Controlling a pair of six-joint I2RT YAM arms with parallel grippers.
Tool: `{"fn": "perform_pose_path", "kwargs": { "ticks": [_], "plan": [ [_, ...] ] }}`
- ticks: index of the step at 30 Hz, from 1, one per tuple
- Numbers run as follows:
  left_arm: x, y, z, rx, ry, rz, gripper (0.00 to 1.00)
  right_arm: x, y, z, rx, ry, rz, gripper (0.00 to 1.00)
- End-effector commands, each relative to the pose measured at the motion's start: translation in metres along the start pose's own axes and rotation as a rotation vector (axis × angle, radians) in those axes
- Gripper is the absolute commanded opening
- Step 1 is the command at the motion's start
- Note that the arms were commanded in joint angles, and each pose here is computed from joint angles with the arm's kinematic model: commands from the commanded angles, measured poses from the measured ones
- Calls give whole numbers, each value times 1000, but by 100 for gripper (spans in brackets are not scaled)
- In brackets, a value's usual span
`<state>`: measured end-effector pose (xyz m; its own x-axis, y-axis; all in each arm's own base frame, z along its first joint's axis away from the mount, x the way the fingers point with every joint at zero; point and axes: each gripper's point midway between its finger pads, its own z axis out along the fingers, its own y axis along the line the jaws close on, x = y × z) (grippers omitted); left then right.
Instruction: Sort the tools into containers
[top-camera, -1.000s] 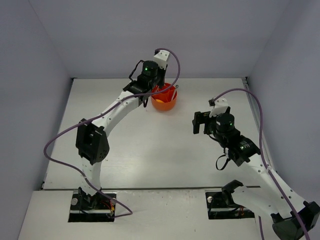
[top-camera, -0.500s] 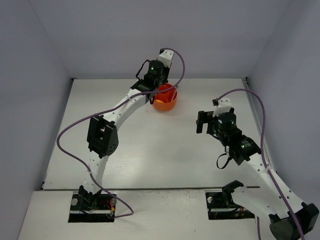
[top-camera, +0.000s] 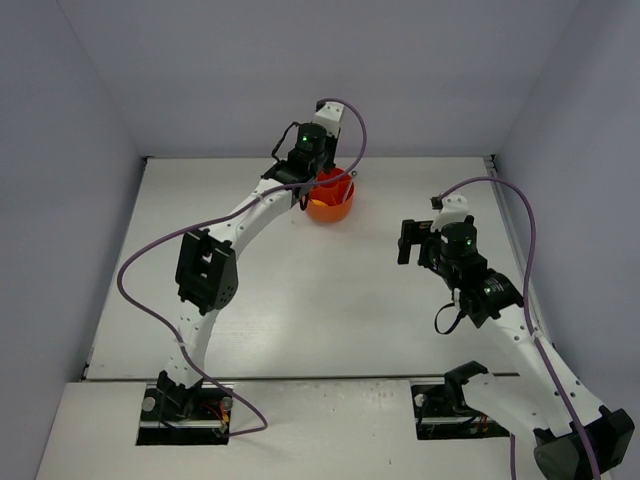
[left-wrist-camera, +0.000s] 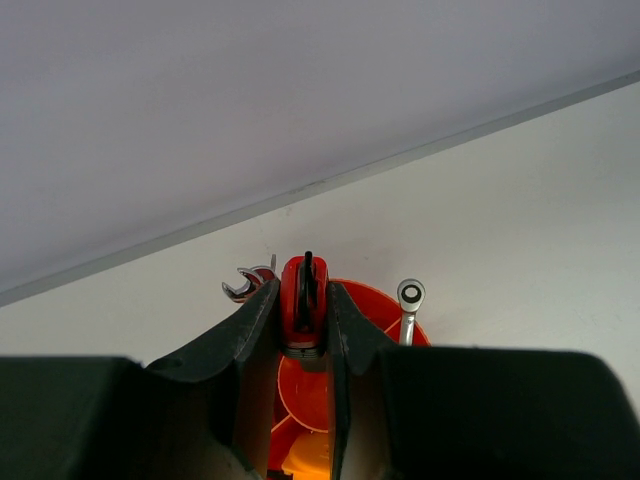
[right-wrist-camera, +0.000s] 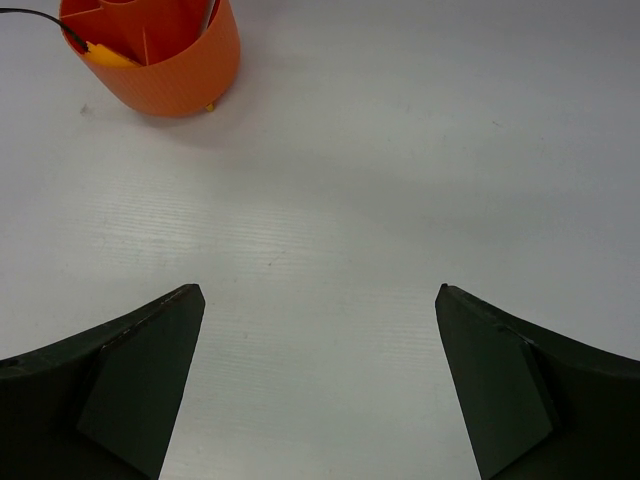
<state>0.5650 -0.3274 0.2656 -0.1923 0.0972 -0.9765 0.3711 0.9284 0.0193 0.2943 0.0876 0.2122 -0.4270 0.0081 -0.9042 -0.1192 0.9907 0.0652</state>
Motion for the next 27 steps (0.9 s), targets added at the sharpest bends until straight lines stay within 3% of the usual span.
{"fn": "perform_pose_path", "kwargs": {
  "ticks": [1, 13, 27],
  "plan": [
    [-85, 9, -38, -7, -192, -69, 0, -17, 1, 1, -6, -54, 7, 99],
    [-84, 12, -46, -10, -174, -53, 0, -12, 5, 4, -31, -31, -2, 99],
    [-45, 2, -18, 24, -88, -76, 0, -8, 5, 7, -35, -14, -17, 99]
  ]
}}
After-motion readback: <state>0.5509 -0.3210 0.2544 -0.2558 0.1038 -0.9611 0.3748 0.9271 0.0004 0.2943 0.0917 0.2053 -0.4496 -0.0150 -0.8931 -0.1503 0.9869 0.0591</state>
